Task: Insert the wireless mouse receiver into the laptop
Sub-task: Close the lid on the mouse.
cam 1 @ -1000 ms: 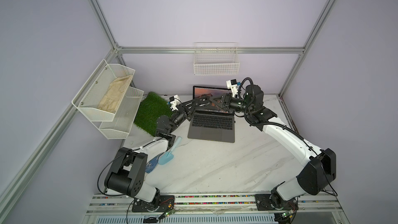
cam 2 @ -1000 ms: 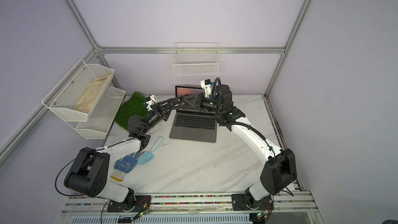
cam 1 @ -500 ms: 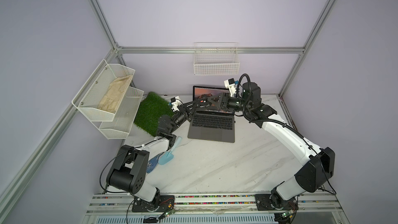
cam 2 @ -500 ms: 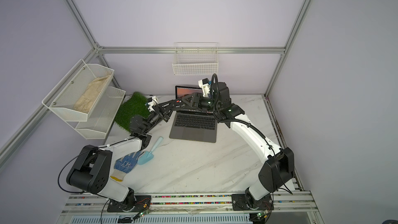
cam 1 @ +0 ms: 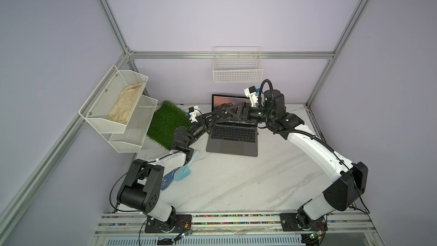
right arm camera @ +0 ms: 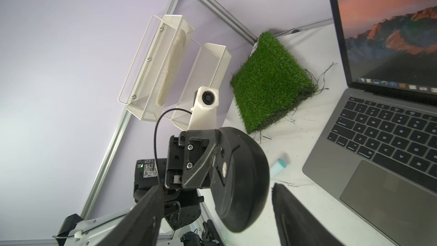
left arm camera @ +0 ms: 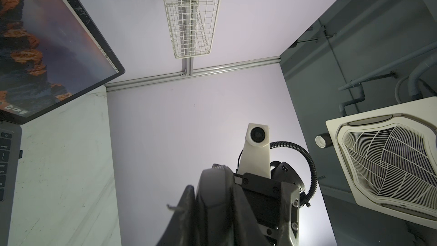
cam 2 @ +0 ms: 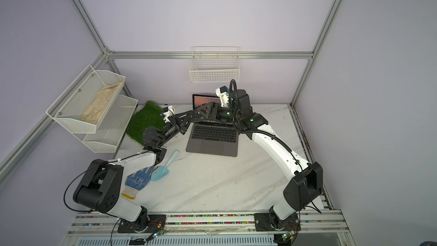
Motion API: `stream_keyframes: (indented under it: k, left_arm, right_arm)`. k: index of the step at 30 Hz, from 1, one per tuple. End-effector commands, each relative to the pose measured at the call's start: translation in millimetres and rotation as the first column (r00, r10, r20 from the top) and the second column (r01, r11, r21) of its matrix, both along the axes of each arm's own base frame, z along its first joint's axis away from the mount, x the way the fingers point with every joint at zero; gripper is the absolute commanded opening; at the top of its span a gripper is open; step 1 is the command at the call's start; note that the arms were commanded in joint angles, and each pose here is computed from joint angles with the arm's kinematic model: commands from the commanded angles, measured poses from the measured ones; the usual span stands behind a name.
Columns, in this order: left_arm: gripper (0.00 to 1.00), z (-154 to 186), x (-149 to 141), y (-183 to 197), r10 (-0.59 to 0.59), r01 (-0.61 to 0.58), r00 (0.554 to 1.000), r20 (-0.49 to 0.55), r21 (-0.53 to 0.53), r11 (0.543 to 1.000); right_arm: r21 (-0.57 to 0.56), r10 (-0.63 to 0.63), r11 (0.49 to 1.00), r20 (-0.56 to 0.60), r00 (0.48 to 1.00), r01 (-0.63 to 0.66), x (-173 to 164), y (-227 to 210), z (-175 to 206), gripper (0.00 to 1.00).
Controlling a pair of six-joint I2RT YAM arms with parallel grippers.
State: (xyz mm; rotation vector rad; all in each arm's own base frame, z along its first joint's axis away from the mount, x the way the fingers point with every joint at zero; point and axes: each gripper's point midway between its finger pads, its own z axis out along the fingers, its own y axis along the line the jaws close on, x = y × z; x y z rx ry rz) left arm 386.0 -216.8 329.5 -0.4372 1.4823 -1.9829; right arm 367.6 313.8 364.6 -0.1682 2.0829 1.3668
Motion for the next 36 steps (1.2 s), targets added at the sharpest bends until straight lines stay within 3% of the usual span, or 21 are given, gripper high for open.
stream_keyframes:
  k: [1,4,10,17,22,29,36]
  left_arm:
    - [0.00,21,-6,-2,-0.009,0.010,0.995,0.097,-0.009,1.000]
    - [0.00,18,-6,-3,-0.007,0.005,0.994,0.109,0.016,1.000]
    - [0.00,-4,-1,-7,-0.005,-0.002,0.997,0.078,0.095,0.996]
    - [0.00,-13,2,-10,-0.024,0.019,0.997,0.070,0.065,0.998]
    - [0.00,-15,3,-11,-0.026,0.021,0.997,0.068,0.065,0.998]
    - [0.00,-16,2,-11,-0.028,0.024,0.997,0.066,0.066,0.998]
    - [0.00,-16,1,-11,-0.028,0.024,0.997,0.065,0.066,0.998]
  right_arm:
    - [-0.034,-0.023,0.999,0.038,0.999,0.024,0,-3,7,0.79]
    - [-0.059,-0.002,0.998,0.074,0.997,0.007,-4,-5,11,0.87]
    - [-0.241,-0.007,0.970,0.134,0.991,0.039,-7,-23,-11,0.97]
    - [-0.250,0.017,0.968,0.020,1.000,-0.012,-4,-12,-34,0.97]
    - [-0.211,0.028,0.977,-0.018,0.999,-0.031,1,-3,-37,0.93]
    - [-0.242,0.043,0.969,-0.058,0.997,-0.056,5,5,-52,0.78]
    - [-0.275,0.030,0.960,-0.067,0.997,-0.047,8,5,-58,0.72]
